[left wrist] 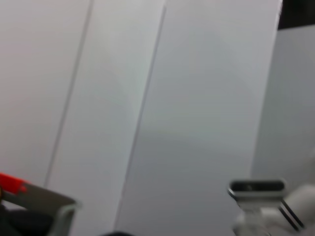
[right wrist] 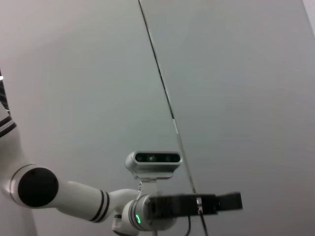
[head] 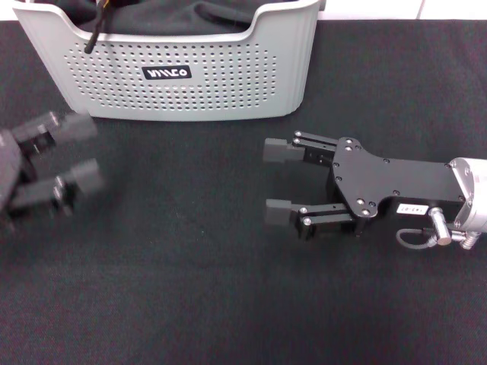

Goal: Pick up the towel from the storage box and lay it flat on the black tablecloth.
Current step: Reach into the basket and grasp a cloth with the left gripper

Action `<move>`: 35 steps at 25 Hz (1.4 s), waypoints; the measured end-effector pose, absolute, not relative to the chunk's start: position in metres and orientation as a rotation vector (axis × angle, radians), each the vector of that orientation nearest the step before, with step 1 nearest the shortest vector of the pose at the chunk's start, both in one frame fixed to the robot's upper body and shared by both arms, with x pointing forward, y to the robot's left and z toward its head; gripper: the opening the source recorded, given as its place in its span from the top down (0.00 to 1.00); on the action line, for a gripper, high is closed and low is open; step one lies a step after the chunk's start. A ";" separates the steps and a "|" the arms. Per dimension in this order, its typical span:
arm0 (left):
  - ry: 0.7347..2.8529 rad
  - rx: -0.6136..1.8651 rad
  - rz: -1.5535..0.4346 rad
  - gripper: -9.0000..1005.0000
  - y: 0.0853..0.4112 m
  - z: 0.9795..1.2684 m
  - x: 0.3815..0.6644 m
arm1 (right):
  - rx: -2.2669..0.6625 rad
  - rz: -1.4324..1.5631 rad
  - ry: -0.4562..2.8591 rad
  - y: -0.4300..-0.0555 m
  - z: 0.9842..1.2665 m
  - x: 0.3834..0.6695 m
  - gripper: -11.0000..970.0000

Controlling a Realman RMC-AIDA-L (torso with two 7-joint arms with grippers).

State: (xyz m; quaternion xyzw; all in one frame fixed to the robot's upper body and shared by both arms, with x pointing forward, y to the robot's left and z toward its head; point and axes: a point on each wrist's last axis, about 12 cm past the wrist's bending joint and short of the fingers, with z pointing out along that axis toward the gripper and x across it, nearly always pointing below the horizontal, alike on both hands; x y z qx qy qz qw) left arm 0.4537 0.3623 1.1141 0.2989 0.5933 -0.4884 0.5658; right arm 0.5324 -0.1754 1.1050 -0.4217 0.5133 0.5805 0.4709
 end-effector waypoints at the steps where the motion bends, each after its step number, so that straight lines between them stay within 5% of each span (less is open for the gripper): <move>1: 1.393 0.675 -1.151 0.19 0.364 1.117 0.457 | -1.026 1.416 1.259 -0.176 1.104 0.532 0.10; 6: 1.360 0.599 -1.127 0.20 0.369 1.141 0.480 | -0.985 1.371 1.276 -0.182 1.100 0.533 0.10; 13: 1.359 0.738 -0.777 0.22 0.350 1.194 0.509 | -0.920 1.278 1.313 -0.193 1.090 0.532 0.10; 18: 1.466 0.862 -0.564 0.44 0.329 1.232 0.524 | -0.794 1.171 1.359 -0.222 1.081 0.531 0.10; 21: 1.536 0.899 -0.451 0.47 0.320 1.243 0.532 | -0.734 1.123 1.380 -0.239 1.077 0.526 0.10; 29: 1.620 1.100 -0.122 0.54 0.297 1.254 0.519 | -0.652 1.061 1.424 -0.258 1.069 0.521 0.10; 35: 1.706 1.039 -0.120 0.54 0.300 1.252 0.502 | -0.637 1.055 1.435 -0.255 1.067 0.521 0.10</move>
